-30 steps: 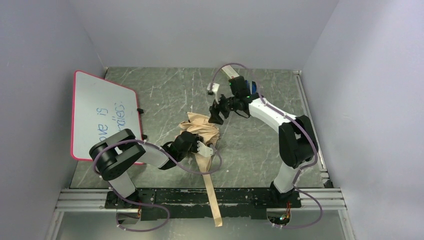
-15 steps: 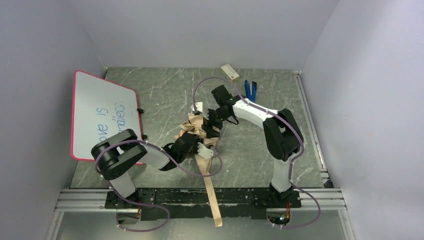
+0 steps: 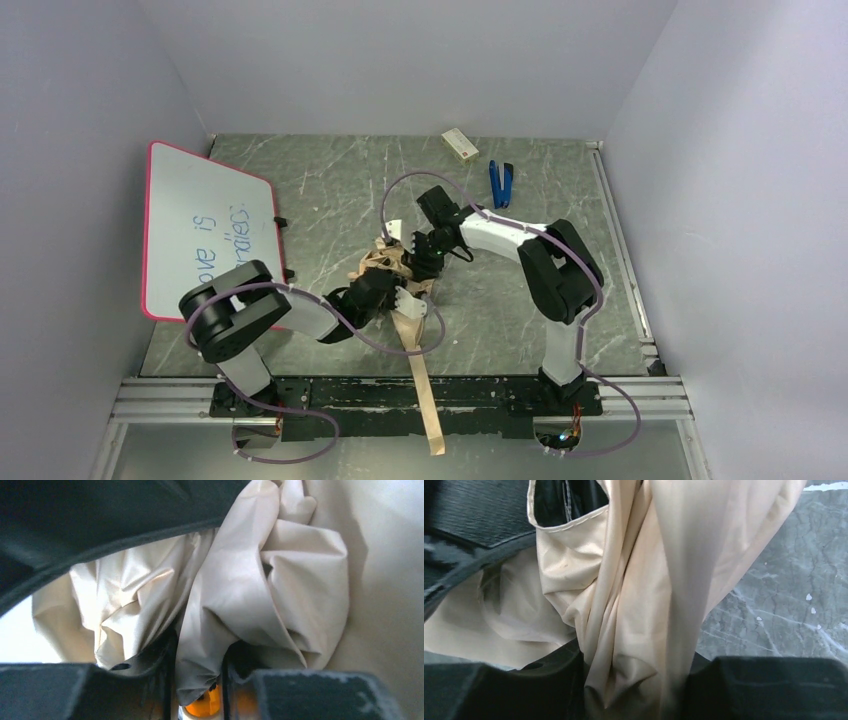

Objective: Put away the umbrella

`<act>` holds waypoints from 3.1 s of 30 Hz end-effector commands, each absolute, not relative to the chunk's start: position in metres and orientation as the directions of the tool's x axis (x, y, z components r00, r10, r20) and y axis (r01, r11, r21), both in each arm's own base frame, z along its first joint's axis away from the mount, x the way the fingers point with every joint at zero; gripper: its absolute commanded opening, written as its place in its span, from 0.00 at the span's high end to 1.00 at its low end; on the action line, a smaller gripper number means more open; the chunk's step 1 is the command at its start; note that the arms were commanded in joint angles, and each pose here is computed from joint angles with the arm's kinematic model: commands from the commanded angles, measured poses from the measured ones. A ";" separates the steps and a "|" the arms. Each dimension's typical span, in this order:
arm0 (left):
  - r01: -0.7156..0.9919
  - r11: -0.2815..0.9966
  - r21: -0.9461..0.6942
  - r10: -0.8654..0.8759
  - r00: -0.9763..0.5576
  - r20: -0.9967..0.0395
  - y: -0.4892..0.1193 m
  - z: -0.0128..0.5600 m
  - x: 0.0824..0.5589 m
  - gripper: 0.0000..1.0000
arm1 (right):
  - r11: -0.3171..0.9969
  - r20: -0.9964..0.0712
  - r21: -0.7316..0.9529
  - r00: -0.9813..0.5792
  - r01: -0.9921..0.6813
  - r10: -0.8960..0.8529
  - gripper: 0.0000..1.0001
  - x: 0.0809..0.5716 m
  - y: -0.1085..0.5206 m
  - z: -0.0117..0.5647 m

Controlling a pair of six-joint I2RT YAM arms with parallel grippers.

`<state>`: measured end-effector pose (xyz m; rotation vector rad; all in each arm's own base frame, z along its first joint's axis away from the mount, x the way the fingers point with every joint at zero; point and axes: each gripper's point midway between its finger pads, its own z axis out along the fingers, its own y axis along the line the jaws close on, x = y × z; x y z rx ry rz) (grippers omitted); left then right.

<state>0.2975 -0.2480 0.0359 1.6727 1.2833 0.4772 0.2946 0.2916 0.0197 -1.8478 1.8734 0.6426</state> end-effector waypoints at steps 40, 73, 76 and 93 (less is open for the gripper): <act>0.572 0.791 0.219 0.265 0.004 -0.964 -0.169 0.224 0.337 0.22 | -0.026 -0.309 -0.577 0.247 -0.816 -0.918 0.85 0.291 0.238 -0.025; 0.988 0.051 -0.148 0.617 -0.148 -0.773 -0.267 0.067 0.263 0.15 | -0.198 -0.172 -0.770 0.497 -0.607 -0.851 0.88 0.256 0.249 -0.015; 0.985 0.058 -0.160 0.667 -0.157 -0.729 -0.264 0.048 0.264 0.16 | -0.193 -0.177 -0.776 0.501 -0.600 -0.847 0.88 0.255 0.250 -0.011; 0.999 0.033 -0.003 0.853 -0.029 -0.522 -0.253 -0.002 0.253 0.63 | -0.095 -0.285 -0.799 0.512 -0.594 -0.810 0.86 0.254 0.268 0.014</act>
